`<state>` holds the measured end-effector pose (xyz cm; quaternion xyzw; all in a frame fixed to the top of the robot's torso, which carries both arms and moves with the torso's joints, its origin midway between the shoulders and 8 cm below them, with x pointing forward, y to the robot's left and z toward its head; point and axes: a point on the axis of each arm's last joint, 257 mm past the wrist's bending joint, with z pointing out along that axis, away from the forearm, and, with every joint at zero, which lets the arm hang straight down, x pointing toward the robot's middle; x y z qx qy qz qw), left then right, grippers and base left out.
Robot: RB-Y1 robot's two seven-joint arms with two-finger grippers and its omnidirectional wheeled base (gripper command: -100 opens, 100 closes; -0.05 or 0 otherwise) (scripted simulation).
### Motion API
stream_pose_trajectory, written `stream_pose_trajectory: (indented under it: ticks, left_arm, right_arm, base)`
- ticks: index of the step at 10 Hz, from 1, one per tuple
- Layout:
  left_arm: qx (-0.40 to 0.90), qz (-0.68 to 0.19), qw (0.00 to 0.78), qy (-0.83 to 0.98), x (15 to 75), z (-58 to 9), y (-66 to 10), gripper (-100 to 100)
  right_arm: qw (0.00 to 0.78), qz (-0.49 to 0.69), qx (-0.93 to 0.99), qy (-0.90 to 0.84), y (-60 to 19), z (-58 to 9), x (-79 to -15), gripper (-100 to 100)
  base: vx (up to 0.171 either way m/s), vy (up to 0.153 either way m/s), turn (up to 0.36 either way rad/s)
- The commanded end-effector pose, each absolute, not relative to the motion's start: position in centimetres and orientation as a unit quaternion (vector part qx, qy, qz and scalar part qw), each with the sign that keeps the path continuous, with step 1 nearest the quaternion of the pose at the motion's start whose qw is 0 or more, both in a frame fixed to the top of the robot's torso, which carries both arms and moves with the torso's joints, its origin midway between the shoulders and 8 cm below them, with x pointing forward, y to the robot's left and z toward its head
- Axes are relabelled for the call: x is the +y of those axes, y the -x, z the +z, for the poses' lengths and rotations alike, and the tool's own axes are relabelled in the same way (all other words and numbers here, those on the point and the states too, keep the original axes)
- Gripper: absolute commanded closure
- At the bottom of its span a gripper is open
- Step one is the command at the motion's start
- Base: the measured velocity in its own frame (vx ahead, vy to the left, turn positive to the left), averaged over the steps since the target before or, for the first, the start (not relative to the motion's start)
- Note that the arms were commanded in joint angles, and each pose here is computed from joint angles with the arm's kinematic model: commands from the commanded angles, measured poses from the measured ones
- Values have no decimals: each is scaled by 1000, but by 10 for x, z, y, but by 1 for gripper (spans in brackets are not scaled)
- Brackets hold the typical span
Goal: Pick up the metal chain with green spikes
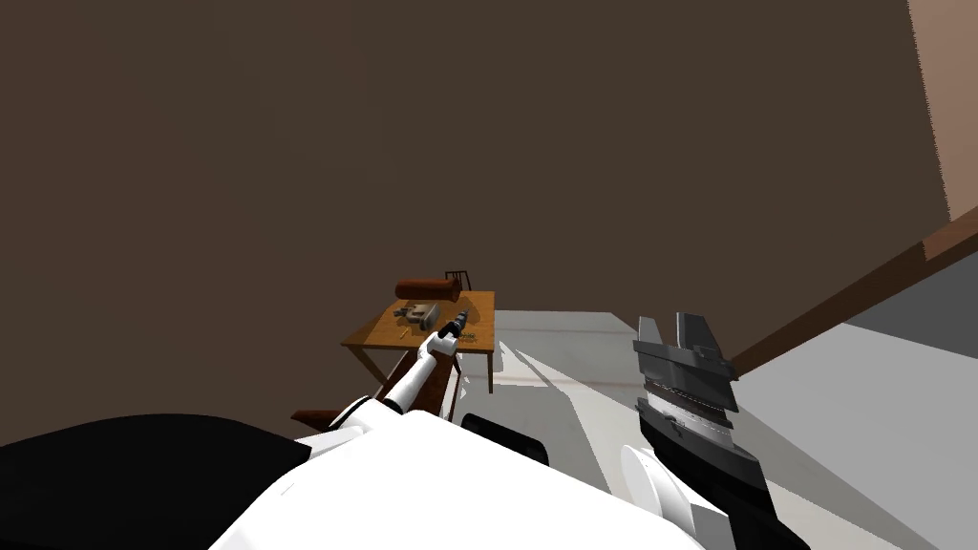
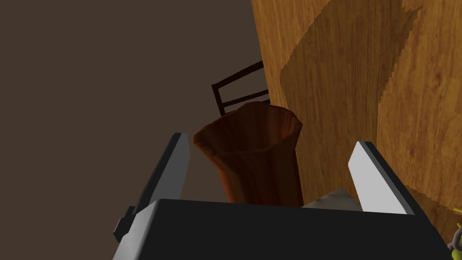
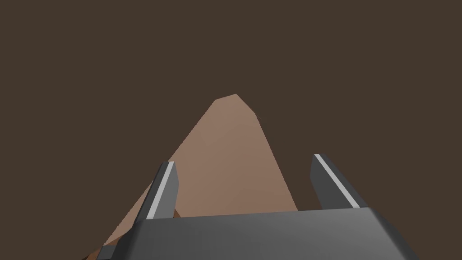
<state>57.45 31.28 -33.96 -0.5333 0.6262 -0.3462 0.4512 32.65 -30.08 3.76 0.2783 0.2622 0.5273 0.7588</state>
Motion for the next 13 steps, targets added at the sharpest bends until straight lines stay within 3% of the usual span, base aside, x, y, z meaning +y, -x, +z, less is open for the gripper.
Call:
stream_pose_trajectory:
  ticks: [1, 13]
  left_arm:
    - [634, -330, 436, 547, 318, -357, -572, -100]
    - [659, -221, 325, 641, 356, -448, -544, -100]
  right_arm:
    - [759, 527, 262, -278, -326, 38, -301, 0]
    - [759, 527, 262, -278, -326, 38, -301, 0]
  base:
    - [-9, 27, -36]
    - [7, 20, -38]
